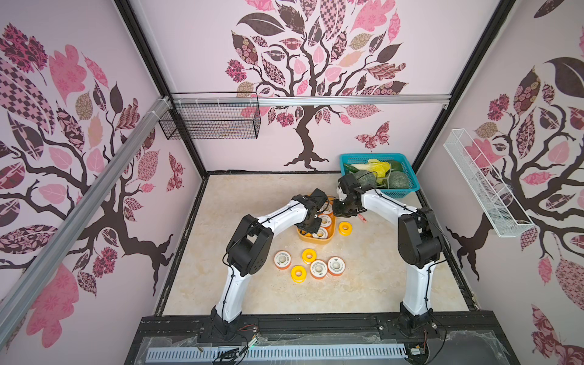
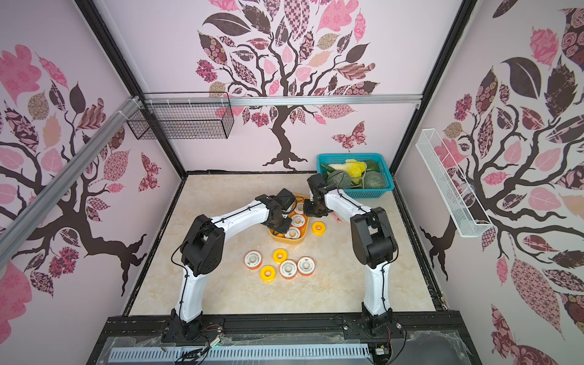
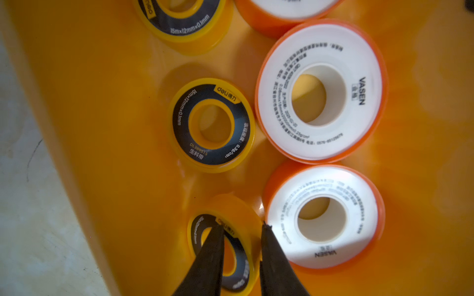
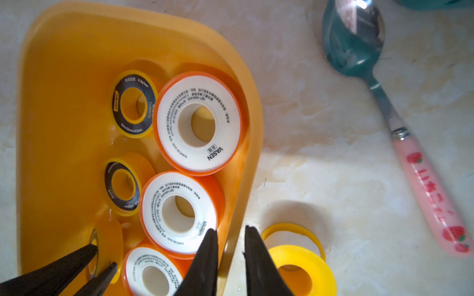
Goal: Put the sealing tape into the storage box
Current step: Place the sealing tape in the storage box.
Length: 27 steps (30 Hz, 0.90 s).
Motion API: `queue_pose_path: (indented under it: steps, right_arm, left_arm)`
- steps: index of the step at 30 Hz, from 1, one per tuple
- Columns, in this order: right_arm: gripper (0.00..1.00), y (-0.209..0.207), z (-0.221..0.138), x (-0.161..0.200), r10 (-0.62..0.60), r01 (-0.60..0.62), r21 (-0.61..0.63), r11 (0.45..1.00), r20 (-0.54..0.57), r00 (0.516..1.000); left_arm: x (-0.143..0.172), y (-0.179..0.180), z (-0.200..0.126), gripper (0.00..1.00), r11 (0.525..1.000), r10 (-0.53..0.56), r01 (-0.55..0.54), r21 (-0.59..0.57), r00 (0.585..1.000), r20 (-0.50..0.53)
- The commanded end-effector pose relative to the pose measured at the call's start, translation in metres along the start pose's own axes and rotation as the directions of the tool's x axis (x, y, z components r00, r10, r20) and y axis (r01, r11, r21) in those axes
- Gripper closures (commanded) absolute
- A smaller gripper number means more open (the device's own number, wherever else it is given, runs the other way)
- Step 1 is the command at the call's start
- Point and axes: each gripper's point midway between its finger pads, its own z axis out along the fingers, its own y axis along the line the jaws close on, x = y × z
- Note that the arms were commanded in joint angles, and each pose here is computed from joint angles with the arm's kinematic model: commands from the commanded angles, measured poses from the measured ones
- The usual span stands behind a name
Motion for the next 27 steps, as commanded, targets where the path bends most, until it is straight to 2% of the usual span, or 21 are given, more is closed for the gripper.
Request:
queue_pose_path:
  steps: [1,8,11,16,21,25,27]
  right_arm:
    - [0.77,0.001,-0.014,-0.008,0.000,0.001,-0.009,1.000,0.034,0.999]
    - [0.77,0.000,-0.013,-0.008,0.001,-0.001,-0.008,1.000,0.032,0.999]
    - [0.77,0.001,-0.014,-0.008,0.001,-0.001,-0.010,1.000,0.033,0.999]
    - [0.77,0.002,-0.016,-0.010,-0.001,0.002,-0.013,1.000,0.037,0.999]
    - [0.77,0.002,-0.016,-0.010,0.000,0.000,-0.015,1.000,0.036,0.999]
    - [0.77,0.004,-0.016,-0.010,-0.003,0.003,-0.018,1.000,0.038,0.999]
    - [0.80,0.004,-0.016,-0.011,-0.010,0.010,-0.016,1.000,0.039,0.999]
  left_arm:
    - [0.005,0.007,0.004,0.75,0.999,0.000,-0.001,-0.051,1.000,-0.017]
    - [0.002,0.009,-0.002,0.72,0.998,0.001,-0.001,-0.060,1.000,0.005]
    - [0.004,0.009,0.002,0.67,0.998,0.006,-0.006,-0.065,1.000,-0.010]
    - [0.009,0.008,0.009,0.66,0.997,0.008,-0.011,-0.071,0.999,-0.033]
    - [0.009,-0.001,0.009,0.60,1.000,0.011,-0.012,-0.024,0.999,-0.041]
    - [0.000,-0.003,-0.008,0.53,1.000,0.001,-0.001,-0.005,1.000,0.002]
    - [-0.008,-0.005,-0.021,0.50,1.000,-0.002,0.002,0.012,0.999,0.040]
